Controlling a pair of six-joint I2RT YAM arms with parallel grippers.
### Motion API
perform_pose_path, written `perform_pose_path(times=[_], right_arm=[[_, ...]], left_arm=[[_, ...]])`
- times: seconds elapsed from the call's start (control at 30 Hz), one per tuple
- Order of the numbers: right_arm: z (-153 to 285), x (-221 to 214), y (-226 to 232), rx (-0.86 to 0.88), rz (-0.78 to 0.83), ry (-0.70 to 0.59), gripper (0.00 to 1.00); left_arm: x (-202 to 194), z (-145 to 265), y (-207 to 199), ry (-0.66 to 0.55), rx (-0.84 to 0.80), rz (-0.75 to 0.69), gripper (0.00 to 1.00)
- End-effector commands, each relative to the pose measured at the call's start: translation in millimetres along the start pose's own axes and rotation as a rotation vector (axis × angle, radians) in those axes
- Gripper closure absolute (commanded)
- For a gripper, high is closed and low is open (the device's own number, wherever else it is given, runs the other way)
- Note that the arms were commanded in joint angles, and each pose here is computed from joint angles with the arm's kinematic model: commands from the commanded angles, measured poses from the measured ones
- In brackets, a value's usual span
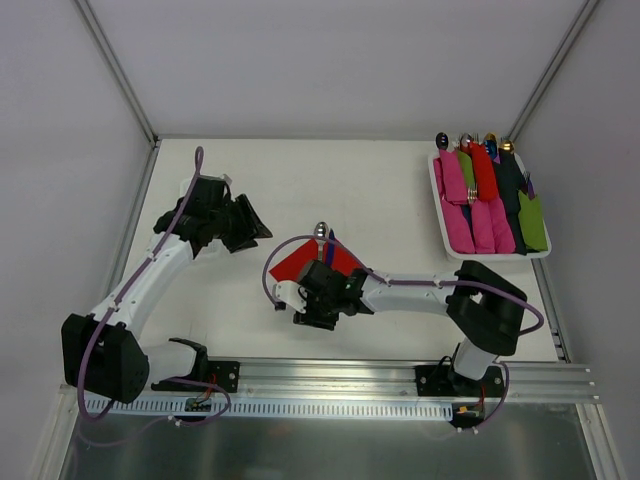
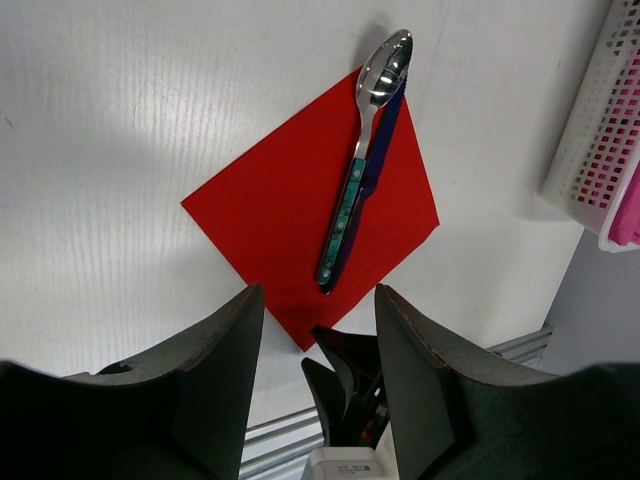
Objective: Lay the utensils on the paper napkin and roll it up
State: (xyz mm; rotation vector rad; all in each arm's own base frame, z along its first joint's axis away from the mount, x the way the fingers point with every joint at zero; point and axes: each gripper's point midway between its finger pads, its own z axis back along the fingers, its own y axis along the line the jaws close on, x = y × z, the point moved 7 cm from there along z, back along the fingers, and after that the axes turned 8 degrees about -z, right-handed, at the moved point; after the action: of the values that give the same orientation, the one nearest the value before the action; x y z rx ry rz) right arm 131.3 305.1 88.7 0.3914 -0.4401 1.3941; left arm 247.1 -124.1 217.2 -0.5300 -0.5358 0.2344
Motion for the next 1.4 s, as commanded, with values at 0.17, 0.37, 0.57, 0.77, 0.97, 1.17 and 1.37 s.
perform_pose_path(times=[0.17, 0.37, 0.57, 0.77, 0.97, 1.17, 1.37], right_arm=[[-14.5, -0.7, -1.1, 0.005, 0.021, 0.029, 0.57], [-17.0, -4.6, 0.8, 0.019, 0.012, 0.044, 0.72], [-2.7, 2.5, 6.0, 0.052, -0.01, 0.034, 0.98], [14.4, 16.0, -1.8, 0.069, -0.03, -0.01, 1.0], [22.1, 20.4, -26.1, 0.116, -0.052, -0.02, 1.0], [23.8, 19.6, -42.7, 0.169, -0.078, -0.035, 1.0], [19.9, 18.2, -60.0, 0.201, -0.121, -0.035, 1.0]], left_arm=[[1.1, 13.3, 4.0, -0.029, -0.031, -0.01, 0.51], [2.6, 15.9, 5.7, -0.036, -0.033, -0.01, 0.51], [2.3, 16.2, 7.1, -0.035, -0.03, -0.015, 0.5], [-1.3, 16.6, 9.4, -0.034, -0.029, -0.019, 0.35], [-5.2, 14.3, 12.9, -0.024, -0.02, -0.023, 0.26], [-9.3, 8.6, 17.8, -0.012, -0.013, -0.025, 0.25], [-13.1, 4.6, 20.0, -0.014, -0.029, -0.034, 0.25]])
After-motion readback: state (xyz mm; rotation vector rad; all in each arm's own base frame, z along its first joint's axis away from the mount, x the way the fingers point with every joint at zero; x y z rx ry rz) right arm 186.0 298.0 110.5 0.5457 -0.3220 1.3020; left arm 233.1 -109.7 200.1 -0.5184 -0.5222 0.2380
